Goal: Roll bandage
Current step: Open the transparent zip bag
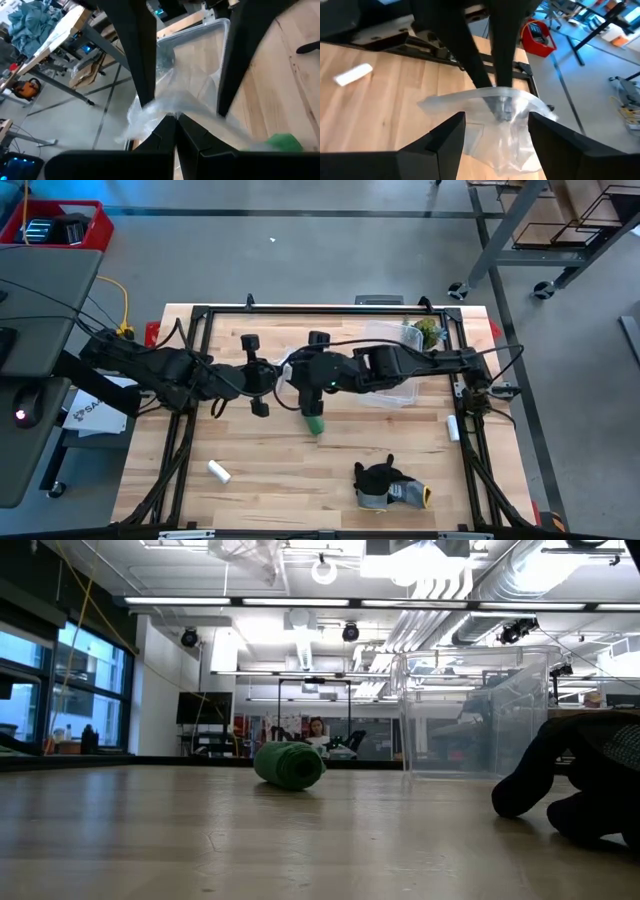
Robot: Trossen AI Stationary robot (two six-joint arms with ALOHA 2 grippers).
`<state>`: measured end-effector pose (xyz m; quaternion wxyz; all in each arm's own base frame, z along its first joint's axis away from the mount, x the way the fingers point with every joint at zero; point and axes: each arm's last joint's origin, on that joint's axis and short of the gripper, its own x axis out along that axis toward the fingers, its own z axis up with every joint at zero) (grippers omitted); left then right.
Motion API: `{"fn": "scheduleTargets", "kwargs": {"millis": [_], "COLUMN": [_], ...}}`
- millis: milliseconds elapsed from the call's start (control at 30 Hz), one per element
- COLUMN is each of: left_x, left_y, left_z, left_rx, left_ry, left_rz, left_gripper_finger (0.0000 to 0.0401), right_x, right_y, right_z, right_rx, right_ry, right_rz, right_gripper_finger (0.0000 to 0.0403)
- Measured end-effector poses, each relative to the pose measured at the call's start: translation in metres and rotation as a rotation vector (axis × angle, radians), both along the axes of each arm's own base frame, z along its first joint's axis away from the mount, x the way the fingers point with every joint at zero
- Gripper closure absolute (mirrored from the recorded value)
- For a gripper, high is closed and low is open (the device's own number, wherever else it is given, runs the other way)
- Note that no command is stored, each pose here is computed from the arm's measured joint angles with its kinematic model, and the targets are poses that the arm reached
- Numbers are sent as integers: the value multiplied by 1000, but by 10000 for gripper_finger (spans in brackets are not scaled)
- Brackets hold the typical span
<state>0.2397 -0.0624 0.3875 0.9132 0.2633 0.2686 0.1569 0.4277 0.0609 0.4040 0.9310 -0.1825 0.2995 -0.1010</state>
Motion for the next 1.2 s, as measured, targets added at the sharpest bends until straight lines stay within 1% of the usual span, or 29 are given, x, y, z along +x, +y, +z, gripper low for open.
{"fn": "scheduleTargets", "kwargs": {"millis": [100,167,233,267,333,367,433,500,600,667,767,867,933,1067,1200], "left_x": [-1,-3,-5,-5,-5,-6,-7,-13,-26,-32,-39,-47,-53,-57,-67], "left_y": [0,1,3,4,5,5,5,6,10,13,16,19,21,23,23], "left_z": [0,1,0,1,3,4,7,8,8,12,17,18,19,11,-5], "left_rx": [6,4,-7,-20,-42,-52,-71,-96,-159,-200,-233,-262,-286,-294,-361], "left_ry": [8,14,21,10,-10,-27,-51,-53,-42,-70,-108,-125,-133,-134,-130], "left_rz": [-9,-8,10,18,13,7,6,14,59,84,97,128,160,179,202], "left_gripper_finger": [401,401,401,401,401,401,401,401,401,401,401,401,401,401,401], "right_x": [4,5,5,5,5,5,6,7,8,7,7,7,7,8,7], "right_y": [1,4,8,9,11,11,9,9,11,11,11,10,11,14,14], "right_z": [-2,1,4,5,4,4,4,4,8,10,11,11,12,17,17], "right_rx": [-30,-60,-105,-123,-116,-91,-25,9,61,68,74,122,126,152,177], "right_ry": [-9,-33,-49,-54,-54,-57,-78,-105,-153,-163,-165,-170,-181,-223,-220], "right_rz": [-10,13,18,19,23,18,-8,-33,-56,-60,-59,-62,-61,-23,-19], "right_gripper_finger": [202,226,271,302,370,384,391,399,401,402,402,403,403,403,402]}}
